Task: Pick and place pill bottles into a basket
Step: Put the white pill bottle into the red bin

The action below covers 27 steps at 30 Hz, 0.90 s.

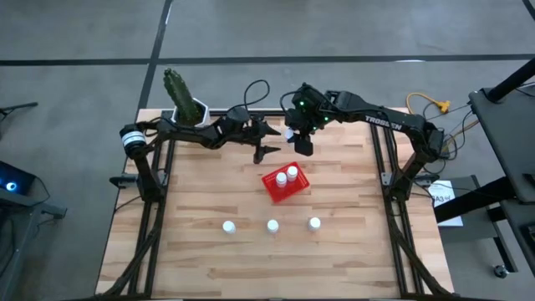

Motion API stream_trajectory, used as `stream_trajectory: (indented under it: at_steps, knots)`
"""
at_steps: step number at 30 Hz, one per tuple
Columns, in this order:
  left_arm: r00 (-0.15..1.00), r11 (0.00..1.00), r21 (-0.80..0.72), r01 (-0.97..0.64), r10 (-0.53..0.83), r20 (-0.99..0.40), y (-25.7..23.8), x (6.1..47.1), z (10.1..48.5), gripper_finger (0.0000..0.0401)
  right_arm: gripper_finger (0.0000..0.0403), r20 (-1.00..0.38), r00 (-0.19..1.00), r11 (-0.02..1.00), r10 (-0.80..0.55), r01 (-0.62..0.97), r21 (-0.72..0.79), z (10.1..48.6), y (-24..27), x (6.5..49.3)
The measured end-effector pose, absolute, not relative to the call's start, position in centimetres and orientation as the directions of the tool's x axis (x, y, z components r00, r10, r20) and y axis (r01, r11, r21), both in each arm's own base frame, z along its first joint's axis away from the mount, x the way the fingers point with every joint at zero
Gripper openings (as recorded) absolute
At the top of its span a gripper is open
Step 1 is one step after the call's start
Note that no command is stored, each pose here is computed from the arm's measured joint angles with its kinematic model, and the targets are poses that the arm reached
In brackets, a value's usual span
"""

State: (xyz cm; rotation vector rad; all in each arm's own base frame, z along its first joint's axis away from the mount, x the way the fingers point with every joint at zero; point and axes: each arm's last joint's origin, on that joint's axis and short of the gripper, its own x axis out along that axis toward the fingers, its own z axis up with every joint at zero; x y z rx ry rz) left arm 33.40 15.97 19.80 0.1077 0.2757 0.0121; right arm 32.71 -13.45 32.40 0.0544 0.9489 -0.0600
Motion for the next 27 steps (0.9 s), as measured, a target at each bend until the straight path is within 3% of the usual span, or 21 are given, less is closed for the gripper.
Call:
stream_trajectory:
  at_steps: [11,20,27]
  knots:
    - [0.974,0.990,0.137,-0.039,0.068,-0.216,15.6,30.3,22.0,0.0267,0.0143,-0.801,0.599,0.999,0.005,0.035,0.033,32.8,-11.3,33.3]
    - [0.977,0.981,0.152,-0.122,0.145,-0.156,14.1,26.1,20.9,0.0267,0.0143,-0.800,0.598,0.998,0.051,-0.013,0.054,33.0,-8.3,34.0]
    - [0.971,0.970,0.148,-0.193,0.211,-0.114,13.1,23.1,19.8,0.0267,0.0143,-0.829,0.556,0.997,-0.055,0.074,-0.017,32.3,-6.4,34.3]
